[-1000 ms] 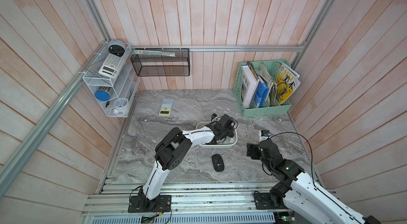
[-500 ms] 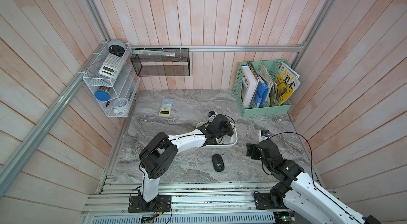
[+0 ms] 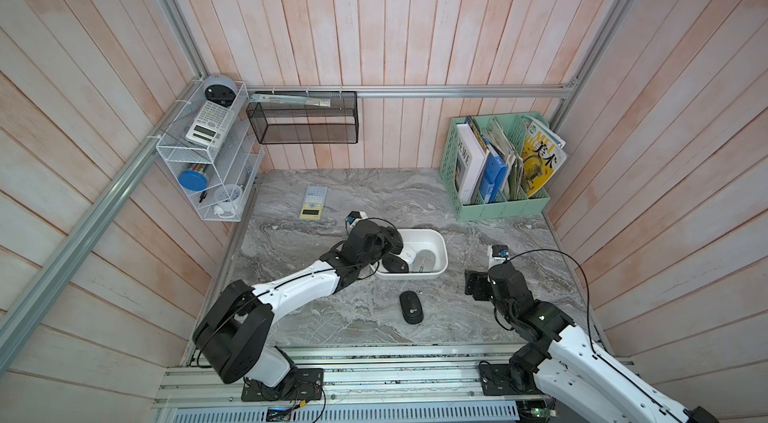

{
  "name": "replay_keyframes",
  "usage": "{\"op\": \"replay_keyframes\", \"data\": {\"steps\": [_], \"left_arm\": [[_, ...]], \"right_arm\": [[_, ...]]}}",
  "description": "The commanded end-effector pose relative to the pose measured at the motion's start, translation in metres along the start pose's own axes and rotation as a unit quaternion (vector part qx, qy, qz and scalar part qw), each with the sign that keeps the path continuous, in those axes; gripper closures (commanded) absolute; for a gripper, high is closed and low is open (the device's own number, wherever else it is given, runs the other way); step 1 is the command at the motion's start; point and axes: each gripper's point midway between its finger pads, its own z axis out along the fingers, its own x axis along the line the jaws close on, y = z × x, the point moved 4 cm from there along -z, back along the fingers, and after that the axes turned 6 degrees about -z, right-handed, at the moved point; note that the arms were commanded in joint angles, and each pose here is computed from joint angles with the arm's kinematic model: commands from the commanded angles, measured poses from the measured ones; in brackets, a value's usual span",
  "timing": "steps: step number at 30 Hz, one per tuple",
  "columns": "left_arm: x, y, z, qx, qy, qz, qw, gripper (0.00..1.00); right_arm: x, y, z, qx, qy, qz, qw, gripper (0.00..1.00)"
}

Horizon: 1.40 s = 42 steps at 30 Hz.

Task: Take out the mouse from the storage box
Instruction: Pick up the mouse from the storage box, then place the mouse at the center of the board.

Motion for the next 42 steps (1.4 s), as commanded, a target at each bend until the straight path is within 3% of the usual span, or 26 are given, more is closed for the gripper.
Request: {"op": "replay_keyframes", "data": {"steps": [1, 9, 16, 28, 33, 35, 42], "left_arm": [[0.019, 0.023, -0.022, -0.036, 0.015, 0.007, 0.999, 0.79], [0.086, 0.055, -0.046, -0.060, 0.059, -0.026, 0.996, 0.79], [0.123, 0.047, -0.028, -0.032, 0.060, -0.035, 0.997, 0.79], [0.153, 0.035, -0.008, -0.012, 0.075, -0.028, 0.997, 0.78], [0.164, 0.032, -0.006, -0.010, 0.089, -0.026, 0.996, 0.70], [0.166, 0.032, -0.007, -0.014, 0.093, -0.024, 0.995, 0.61], [0.172, 0.034, -0.013, -0.025, 0.115, -0.013, 0.993, 0.45]], "right_arm": [[-0.001, -0.003, 0.002, 0.001, 0.000, -0.007, 1.000, 0.13], [0.002, -0.002, 0.004, 0.005, 0.003, -0.011, 1.000, 0.13], [0.002, -0.003, 0.004, 0.007, 0.003, -0.011, 1.000, 0.13], [0.003, -0.003, 0.006, 0.009, 0.005, -0.013, 1.000, 0.13], [0.003, -0.003, 0.006, 0.010, 0.005, -0.013, 1.000, 0.13], [0.003, -0.003, 0.006, 0.010, 0.005, -0.014, 1.000, 0.13], [0.004, -0.002, 0.007, 0.011, 0.005, -0.015, 1.000, 0.13]]}}
